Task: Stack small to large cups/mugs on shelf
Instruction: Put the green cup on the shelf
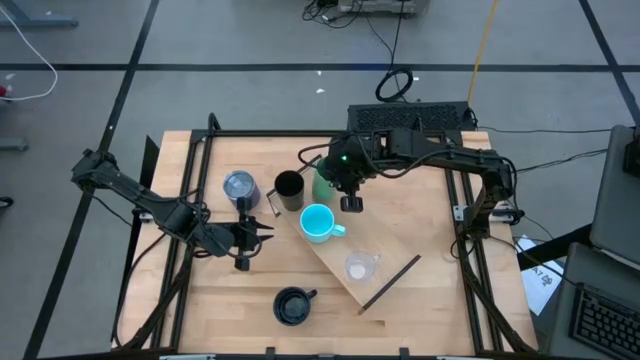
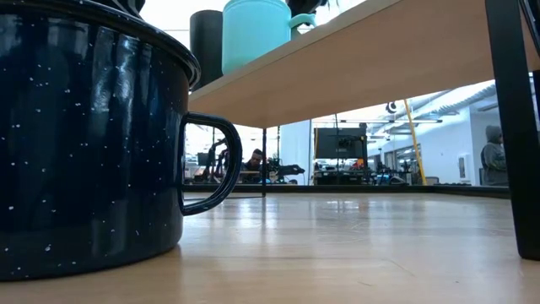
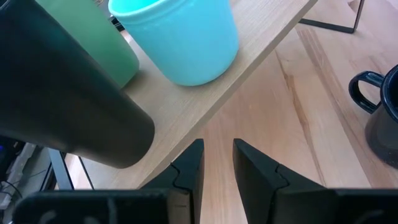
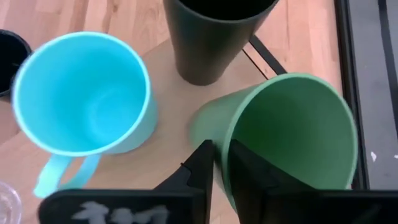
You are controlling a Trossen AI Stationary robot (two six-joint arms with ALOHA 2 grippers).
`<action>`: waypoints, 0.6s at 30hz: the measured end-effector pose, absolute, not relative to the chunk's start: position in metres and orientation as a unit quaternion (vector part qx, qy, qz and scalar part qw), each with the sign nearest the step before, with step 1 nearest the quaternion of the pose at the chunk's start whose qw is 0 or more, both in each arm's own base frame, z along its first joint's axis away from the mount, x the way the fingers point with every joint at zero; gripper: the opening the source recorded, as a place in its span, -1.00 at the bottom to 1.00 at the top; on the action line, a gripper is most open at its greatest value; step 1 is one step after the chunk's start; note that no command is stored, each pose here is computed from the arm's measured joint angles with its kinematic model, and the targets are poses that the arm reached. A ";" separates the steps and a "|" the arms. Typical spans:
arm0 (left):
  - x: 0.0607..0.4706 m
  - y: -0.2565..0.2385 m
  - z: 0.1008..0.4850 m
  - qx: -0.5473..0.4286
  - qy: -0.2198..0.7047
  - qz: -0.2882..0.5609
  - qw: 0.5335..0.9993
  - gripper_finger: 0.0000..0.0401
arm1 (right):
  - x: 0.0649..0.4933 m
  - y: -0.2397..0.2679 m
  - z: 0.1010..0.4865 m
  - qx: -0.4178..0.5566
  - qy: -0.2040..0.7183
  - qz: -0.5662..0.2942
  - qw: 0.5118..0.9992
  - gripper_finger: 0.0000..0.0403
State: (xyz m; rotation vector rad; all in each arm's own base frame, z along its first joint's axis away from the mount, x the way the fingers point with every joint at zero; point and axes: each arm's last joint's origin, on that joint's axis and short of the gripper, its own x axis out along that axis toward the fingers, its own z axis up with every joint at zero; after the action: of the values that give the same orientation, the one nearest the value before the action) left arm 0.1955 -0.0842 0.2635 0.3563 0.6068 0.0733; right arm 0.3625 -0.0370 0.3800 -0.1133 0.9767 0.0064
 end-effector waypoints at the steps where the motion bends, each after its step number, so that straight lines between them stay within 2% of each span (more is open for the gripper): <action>1: 0.195 -0.084 0.263 0.174 0.297 0.036 0.938 -0.56 | 0.363 -0.037 0.379 -0.055 0.470 0.002 0.881 -0.78; 18: 0.195 -0.084 0.263 0.176 0.299 0.036 0.937 -0.56 | 0.370 -0.038 0.380 -0.058 0.448 -0.002 0.892 -0.37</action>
State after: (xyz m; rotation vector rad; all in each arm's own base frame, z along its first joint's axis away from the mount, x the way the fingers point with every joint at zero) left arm 0.1952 -0.0840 0.2631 0.3596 0.6118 0.0734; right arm 0.3696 -0.0378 0.3801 -0.1206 0.9291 -0.0052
